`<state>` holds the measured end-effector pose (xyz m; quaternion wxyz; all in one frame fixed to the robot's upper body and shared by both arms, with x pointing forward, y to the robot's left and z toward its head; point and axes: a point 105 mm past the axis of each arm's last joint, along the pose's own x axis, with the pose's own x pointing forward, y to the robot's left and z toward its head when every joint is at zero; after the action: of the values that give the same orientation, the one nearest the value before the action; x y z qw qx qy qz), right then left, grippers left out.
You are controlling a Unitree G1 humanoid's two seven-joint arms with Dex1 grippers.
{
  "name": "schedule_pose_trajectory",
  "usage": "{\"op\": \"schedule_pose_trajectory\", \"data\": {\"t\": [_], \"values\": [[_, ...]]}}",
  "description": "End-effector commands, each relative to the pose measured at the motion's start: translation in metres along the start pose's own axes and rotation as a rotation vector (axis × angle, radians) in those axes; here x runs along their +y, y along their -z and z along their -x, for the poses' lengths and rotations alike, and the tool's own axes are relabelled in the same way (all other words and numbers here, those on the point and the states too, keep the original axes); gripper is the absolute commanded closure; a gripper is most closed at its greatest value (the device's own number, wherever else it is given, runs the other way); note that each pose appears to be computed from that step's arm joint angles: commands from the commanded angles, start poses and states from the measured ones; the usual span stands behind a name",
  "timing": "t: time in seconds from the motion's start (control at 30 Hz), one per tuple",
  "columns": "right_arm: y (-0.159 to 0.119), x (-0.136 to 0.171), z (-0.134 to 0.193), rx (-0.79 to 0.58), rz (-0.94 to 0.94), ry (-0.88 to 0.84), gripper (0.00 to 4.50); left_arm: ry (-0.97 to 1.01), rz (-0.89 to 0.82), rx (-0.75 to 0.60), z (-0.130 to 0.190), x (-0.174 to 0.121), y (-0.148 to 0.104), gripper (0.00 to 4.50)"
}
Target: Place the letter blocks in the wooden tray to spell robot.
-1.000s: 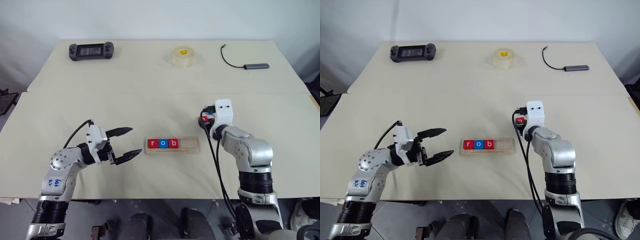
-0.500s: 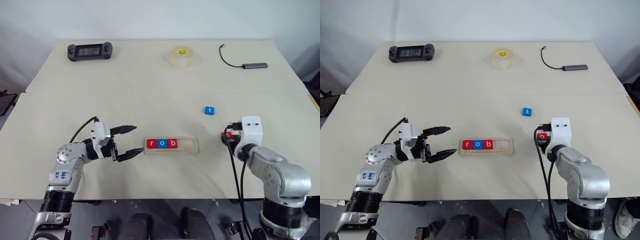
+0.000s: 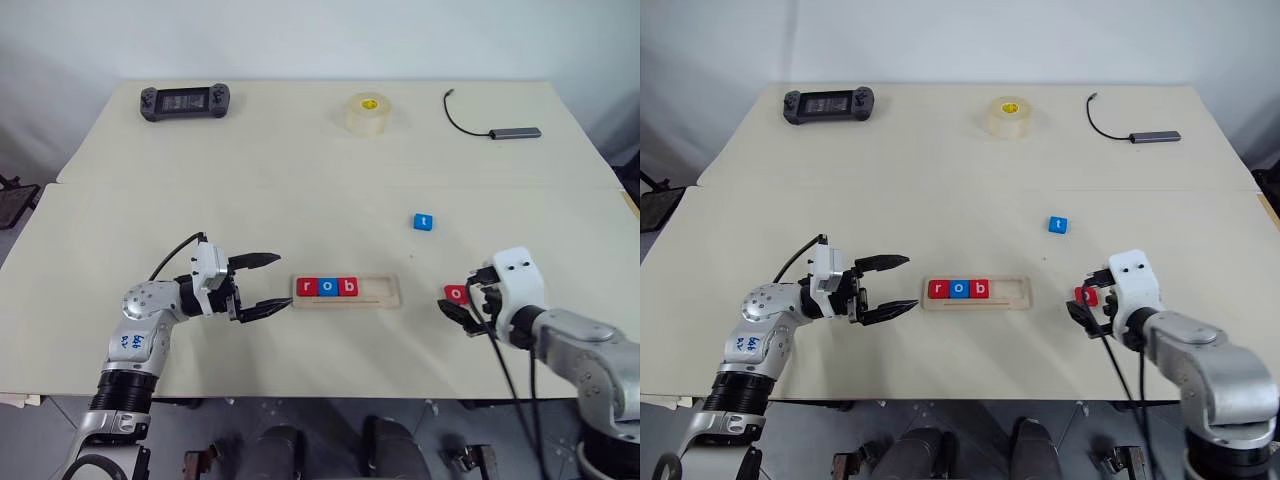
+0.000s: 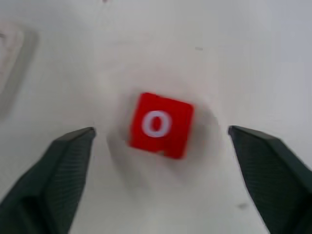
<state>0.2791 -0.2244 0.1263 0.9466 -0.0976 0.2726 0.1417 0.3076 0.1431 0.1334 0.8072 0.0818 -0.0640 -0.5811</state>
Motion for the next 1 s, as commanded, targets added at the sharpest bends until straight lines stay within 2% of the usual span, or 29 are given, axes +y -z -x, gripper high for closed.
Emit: {"op": "schedule_pose_trajectory", "data": {"t": [0.03,0.17,0.3,0.47,0.6,0.8,1.0], "values": [[-0.015,0.0,0.005,-0.069,0.218,-0.196,0.05,-0.016,-0.038,-0.01,0.004,0.0,-0.005,0.0],[-0.017,-0.005,0.009,-0.103,0.565,-0.493,0.05,-0.017,-0.044,-0.018,0.006,-0.005,-0.008,0.0],[-0.018,-0.021,-0.007,-0.07,0.668,-0.576,0.05,-0.017,-0.05,-0.023,0.005,-0.011,-0.012,0.0],[-0.024,-0.028,-0.026,-0.048,0.712,-0.637,0.05,-0.009,-0.054,-0.022,0.003,-0.017,-0.015,0.0],[-0.021,-0.027,-0.034,-0.018,0.732,-0.681,0.98,-0.005,-0.061,-0.016,0.004,-0.019,-0.016,0.0],[-0.018,-0.028,-0.034,0.009,0.769,-0.715,3.06,0.005,-0.072,0.002,0.006,-0.022,-0.015,0.0],[-0.036,-0.029,-0.035,-0.037,0.796,-0.693,3.08,-0.007,-0.071,0.0,0.009,-0.022,-0.013,0.0]]}}
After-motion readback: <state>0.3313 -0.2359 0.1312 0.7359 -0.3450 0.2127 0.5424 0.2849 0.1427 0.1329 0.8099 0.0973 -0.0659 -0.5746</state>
